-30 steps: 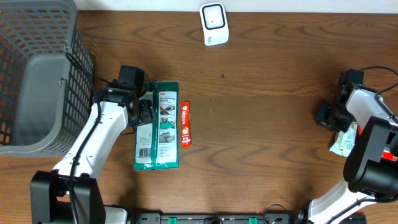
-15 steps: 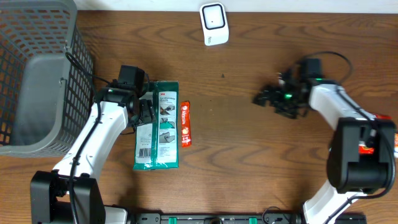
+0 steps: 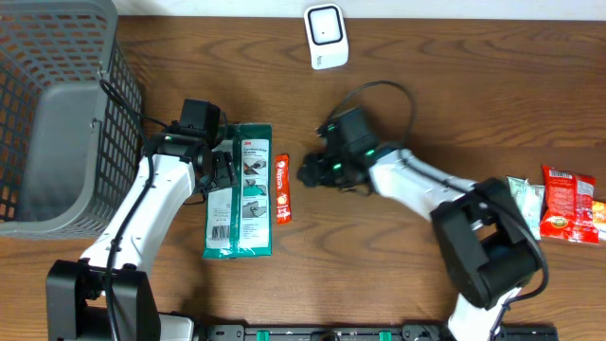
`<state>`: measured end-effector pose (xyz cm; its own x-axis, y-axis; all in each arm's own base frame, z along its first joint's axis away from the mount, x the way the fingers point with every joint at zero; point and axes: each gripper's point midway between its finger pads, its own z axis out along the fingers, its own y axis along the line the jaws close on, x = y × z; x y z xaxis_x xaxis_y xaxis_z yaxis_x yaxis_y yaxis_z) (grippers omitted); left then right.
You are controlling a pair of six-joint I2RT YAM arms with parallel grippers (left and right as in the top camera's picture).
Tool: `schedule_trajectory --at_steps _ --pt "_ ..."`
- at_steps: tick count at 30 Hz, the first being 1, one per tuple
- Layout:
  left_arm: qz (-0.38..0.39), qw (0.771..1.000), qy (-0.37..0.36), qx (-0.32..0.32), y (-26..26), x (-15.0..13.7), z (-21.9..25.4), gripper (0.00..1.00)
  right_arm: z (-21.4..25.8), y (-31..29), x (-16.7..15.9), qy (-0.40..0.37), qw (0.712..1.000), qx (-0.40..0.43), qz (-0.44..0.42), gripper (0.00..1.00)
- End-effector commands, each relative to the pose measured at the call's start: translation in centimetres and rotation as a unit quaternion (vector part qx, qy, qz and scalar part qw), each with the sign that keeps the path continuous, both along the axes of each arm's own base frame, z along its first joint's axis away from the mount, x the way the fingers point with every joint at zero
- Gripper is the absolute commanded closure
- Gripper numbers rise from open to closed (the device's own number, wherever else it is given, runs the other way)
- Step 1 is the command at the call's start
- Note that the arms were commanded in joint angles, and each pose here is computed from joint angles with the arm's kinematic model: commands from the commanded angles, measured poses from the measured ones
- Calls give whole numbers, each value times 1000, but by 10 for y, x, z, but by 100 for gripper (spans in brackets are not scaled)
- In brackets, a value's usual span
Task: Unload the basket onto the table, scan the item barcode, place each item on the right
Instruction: 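Reach the right gripper toward the red Nescafe sachet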
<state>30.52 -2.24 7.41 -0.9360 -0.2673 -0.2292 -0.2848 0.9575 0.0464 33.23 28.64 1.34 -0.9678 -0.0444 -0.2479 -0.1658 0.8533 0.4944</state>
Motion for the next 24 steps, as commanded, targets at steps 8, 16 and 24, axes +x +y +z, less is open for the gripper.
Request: schedule_trajectory --at_steps 8,16,24 --pt "1 1000 -11 2 2 5 6 15 -28 21 -25 -40 994 -89 -39 55" --pt "1 1000 -11 2 2 5 7 15 -24 25 -27 -111 980 -146 -73 58" --pt "1 1000 -11 2 2 5 6 15 -25 25 -31 -117 978 -158 -70 63"
